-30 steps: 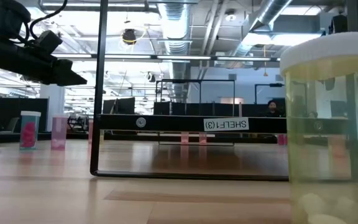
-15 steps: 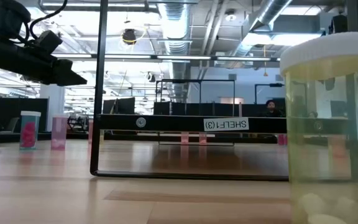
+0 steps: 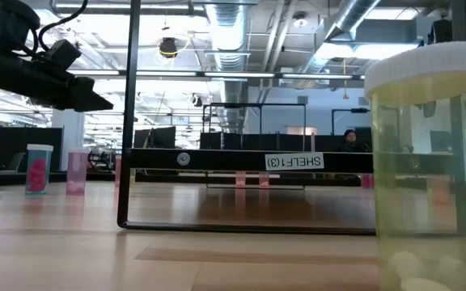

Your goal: Pick and place medicine bottles onto shelf by color

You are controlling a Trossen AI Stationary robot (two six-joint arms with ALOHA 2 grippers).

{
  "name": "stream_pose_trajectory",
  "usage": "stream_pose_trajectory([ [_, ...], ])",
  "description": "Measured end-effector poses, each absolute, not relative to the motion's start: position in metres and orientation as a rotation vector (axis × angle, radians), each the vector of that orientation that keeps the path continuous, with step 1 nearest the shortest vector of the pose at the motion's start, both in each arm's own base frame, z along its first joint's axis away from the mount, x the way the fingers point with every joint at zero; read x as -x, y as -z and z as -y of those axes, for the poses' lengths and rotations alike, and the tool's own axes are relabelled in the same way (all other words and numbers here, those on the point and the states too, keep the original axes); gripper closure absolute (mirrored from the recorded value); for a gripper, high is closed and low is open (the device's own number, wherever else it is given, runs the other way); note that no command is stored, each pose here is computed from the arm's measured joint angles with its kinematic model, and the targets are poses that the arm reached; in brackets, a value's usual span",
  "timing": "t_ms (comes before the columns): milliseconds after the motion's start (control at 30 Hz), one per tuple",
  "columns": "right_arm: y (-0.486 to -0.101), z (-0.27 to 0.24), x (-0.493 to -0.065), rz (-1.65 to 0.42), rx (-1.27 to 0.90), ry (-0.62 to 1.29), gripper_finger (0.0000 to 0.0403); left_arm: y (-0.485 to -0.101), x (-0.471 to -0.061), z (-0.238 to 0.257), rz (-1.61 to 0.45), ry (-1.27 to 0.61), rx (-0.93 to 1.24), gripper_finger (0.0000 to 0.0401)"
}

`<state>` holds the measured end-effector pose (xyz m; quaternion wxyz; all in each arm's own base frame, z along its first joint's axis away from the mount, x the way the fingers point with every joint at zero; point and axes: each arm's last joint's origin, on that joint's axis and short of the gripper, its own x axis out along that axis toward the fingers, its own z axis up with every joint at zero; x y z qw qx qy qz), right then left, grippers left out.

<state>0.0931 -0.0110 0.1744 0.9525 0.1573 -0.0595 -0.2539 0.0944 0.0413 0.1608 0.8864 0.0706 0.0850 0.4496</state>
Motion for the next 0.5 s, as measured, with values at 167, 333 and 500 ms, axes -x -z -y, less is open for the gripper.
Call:
stream_pose_trajectory([
  [167, -0.1743, 0.011, -0.0932, 0.12, -0.319, 0.516, 0.0152, -0.1606, -0.0944, -0.0413, -0.177, -0.935, -0.147, 0.0273],
  [333, -0.1744, 0.011, -0.0932, 0.12, -0.319, 0.516, 0.0152, -0.1606, -0.0944, -0.0413, -0.178, -0.935, -0.147, 0.0273],
  [500, -0.1744, 0.011, -0.0931, 0.121, -0.319, 0.516, 0.0152, -0.1607, -0.0945, -0.0412, -0.161, -0.932, -0.116, 0.0273],
])
